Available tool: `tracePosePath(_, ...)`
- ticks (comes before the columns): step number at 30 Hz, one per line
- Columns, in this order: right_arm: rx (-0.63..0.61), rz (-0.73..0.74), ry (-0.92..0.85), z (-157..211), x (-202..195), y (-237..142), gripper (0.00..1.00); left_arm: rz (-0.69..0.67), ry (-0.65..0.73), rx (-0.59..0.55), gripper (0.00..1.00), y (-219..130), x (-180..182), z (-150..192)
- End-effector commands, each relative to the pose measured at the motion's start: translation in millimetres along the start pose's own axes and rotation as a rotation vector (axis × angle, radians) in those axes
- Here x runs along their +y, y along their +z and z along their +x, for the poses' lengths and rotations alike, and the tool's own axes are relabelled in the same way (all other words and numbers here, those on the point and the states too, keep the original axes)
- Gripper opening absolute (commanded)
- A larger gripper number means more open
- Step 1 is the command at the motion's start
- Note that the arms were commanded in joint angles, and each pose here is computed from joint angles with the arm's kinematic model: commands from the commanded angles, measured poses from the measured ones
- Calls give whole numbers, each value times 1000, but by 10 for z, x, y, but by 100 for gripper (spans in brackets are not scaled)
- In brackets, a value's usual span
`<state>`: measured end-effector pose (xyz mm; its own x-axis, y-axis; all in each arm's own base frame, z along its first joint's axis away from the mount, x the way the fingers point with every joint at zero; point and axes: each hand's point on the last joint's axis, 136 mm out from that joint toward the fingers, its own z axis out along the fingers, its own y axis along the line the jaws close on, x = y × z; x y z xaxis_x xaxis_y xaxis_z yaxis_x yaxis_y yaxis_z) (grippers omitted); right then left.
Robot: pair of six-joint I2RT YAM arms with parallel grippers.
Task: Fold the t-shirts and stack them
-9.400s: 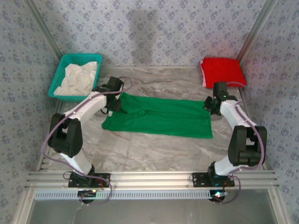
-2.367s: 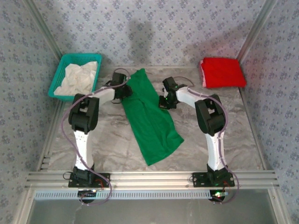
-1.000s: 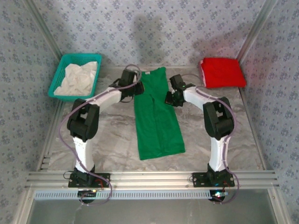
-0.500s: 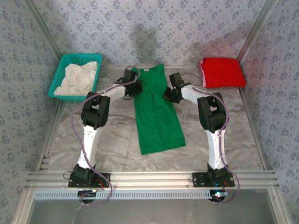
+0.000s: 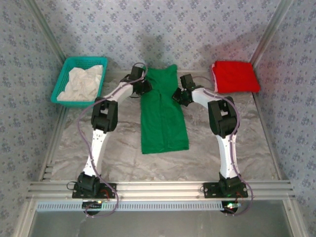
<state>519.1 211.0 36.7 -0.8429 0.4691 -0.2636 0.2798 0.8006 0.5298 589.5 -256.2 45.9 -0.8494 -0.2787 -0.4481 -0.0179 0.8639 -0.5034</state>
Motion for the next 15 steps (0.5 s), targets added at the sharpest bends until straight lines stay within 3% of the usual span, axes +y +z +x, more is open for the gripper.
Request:
tracePosePath(1, -31, -95, -101, -88, 480, -662, 10, 82, 78, -143, 30, -1042, -508, -403)
tracePosePath(4, -45, -134, -238, 123, 642, -1134, 20, 121, 106, -260, 40, -1749, -606, -284)
tracePosePath(7, -25, -114, -309, 593, 344, -1401, 26, 150, 102, -260, 49, -2178, -433, 195)
tracePosePath(11, 107, -95, -249, 1409, -389, -1523, 43, 112, 122, -44, 55, -2391, -76, 1305)
tracePosePath(13, 198, -66, -244, 1790, -633, -1616, 45, 55, 153, 101, 60, -2496, 74, 1943)
tracePosePath(15, 255, -45, -252, 2035, -795, -1716, 48, 43, 131, 211, 60, -2573, 140, 2375)
